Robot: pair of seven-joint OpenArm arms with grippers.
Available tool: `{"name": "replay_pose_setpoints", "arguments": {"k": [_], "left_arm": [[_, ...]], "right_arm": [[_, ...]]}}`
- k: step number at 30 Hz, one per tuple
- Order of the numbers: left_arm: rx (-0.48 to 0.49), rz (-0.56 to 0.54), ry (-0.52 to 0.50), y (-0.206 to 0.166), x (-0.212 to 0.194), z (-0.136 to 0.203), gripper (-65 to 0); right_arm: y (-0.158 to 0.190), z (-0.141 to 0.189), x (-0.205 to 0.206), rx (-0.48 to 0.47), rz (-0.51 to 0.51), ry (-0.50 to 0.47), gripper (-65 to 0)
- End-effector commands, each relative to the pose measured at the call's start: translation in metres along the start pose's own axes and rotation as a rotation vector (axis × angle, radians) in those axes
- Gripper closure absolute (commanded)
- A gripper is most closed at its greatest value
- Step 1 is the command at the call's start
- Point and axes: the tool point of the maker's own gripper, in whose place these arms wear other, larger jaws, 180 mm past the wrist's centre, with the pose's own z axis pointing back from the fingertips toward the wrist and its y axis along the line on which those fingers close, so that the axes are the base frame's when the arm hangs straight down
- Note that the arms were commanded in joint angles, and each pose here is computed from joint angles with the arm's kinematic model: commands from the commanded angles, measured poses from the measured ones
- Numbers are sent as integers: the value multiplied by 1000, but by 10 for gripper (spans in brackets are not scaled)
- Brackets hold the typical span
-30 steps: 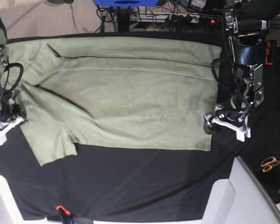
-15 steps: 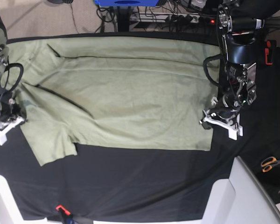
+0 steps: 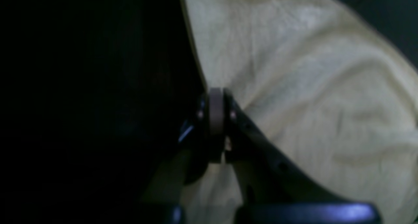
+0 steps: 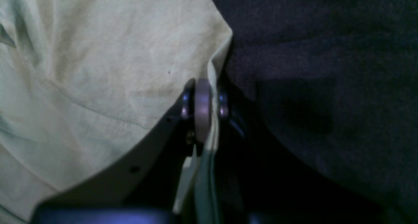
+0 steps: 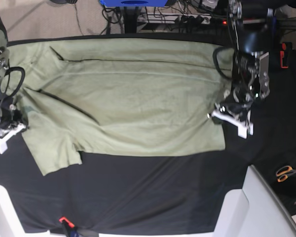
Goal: Fold the T-shirt properly
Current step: 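Hold the side edges with both grippers and pull them toward the hem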
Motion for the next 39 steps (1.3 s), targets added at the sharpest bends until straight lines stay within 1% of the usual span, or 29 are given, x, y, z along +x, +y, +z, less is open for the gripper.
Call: {"name": "replay_pose_setpoints", "arguments": {"k": [1,6,9,10,15,16,17,18,21,23,24,25,26,28,31,34,36,37,39], "left_arm": [[67,-22,50,17,-10,7,0],[70,-40,44,18,-15,16,0],[61,-54,84,13,-20,22,0],[55,-59,72,10,-13,25,0],[84,-25,25,22,9,43,0],[89,-21,22,24,12,43,-41],[92,-19,21,26,13,44,-109],[92,-21,15,26,16,45,-197],[89,-22,6,26,20,46,-393],[88,-28,-1,24,23,47,-502],[87,-26,-3,24,23,47,-546],[86,-27,-10,24,26,47,-564],[88,-19,-26,24,34,47,-568],[106,16,-49,33,46,46,-553],[106,48,-58,36,62,36,-504],[113,78,-41,42,70,26,-438],[119,96,-27,47,73,20,-406],[124,96,-14,49,73,17,-395],[118,67,24,43,71,8,-392]], "right_arm": [[-6,8,24,-7,13,-54,0],[-5,8,23,-6,13,-53,0],[-5,8,23,-6,13,-53,0],[-6,7,20,-7,12,-47,0],[-7,7,17,-8,11,-43,0],[-7,7,17,-8,11,-43,0],[-7,7,17,-8,11,-43,0],[-7,7,17,-8,11,-43,0],[-7,7,17,-8,10,-44,0],[-7,7,17,-8,10,-44,0],[-7,7,17,-8,10,-44,0],[-7,7,17,-8,10,-44,0],[-7,7,17,-8,10,-44,0],[-7,7,17,-8,10,-44,0],[-7,7,17,-8,10,-44,0],[-7,7,17,-8,10,-44,0],[-7,7,17,-8,11,-43,0],[-7,7,17,-8,11,-43,0],[-7,7,17,-8,11,-44,0]]}}
